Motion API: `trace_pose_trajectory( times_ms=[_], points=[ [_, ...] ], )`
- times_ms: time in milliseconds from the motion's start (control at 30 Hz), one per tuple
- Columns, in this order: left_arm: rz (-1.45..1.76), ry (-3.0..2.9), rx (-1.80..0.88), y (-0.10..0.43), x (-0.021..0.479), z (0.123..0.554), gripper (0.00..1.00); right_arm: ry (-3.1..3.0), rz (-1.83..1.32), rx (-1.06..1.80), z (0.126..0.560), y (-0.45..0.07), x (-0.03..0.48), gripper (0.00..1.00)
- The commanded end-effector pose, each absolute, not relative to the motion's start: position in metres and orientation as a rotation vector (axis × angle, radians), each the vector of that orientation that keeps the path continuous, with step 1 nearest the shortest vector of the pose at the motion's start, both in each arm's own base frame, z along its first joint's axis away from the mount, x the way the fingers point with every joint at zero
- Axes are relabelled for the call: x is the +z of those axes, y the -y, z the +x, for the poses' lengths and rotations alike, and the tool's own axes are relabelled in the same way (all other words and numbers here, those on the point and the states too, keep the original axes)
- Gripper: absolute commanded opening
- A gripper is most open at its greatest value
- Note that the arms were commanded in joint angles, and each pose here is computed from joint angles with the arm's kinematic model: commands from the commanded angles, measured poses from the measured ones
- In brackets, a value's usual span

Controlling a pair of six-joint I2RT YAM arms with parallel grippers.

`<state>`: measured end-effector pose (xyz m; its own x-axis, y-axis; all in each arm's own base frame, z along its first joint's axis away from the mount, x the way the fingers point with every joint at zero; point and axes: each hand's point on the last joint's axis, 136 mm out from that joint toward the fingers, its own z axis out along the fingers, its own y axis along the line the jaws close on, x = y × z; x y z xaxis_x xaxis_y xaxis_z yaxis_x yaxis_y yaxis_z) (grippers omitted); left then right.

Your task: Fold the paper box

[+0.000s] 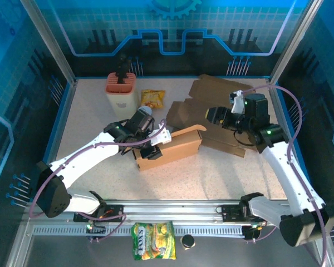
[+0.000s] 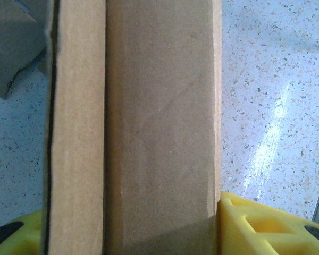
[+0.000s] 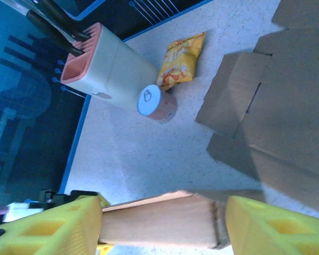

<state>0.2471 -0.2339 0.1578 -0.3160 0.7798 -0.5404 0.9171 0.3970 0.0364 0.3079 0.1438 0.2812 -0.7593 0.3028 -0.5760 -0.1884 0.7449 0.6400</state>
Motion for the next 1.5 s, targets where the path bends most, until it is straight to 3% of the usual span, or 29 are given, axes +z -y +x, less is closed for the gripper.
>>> trace_pose_trajectory(
  times_ms=[0, 200, 600, 1167, 1467],
  points=[
    [1.511, -2.174, -0.446, 0.233, 0.157, 0.231, 0.5, -2.336, -0.171, 1.003, 0.306, -0.161, 0.256, 0.64],
    [1.516, -2.173, -0.442, 0.233, 0.156, 0.232, 0.5, -2.415, -0.317, 1.061, 0.305, -0.177, 0.228, 0.68],
    [1.509, -2.181, -0.444, 0.234, 0.157, 0.235, 0.5, -2.449, -0.407, 1.13, 0.287, -0.187, 0.213, 0.64],
    [1.511, -2.183, -0.447, 0.234, 0.157, 0.234, 0.5, -2.551, -0.501, 0.766, 0.289, -0.172, 0.203, 0.32],
    [1.514, -2.183, -0.45, 0.235, 0.157, 0.235, 0.5, -2.588, -0.551, 0.61, 0.297, -0.171, 0.2, 0.23]
  ],
)
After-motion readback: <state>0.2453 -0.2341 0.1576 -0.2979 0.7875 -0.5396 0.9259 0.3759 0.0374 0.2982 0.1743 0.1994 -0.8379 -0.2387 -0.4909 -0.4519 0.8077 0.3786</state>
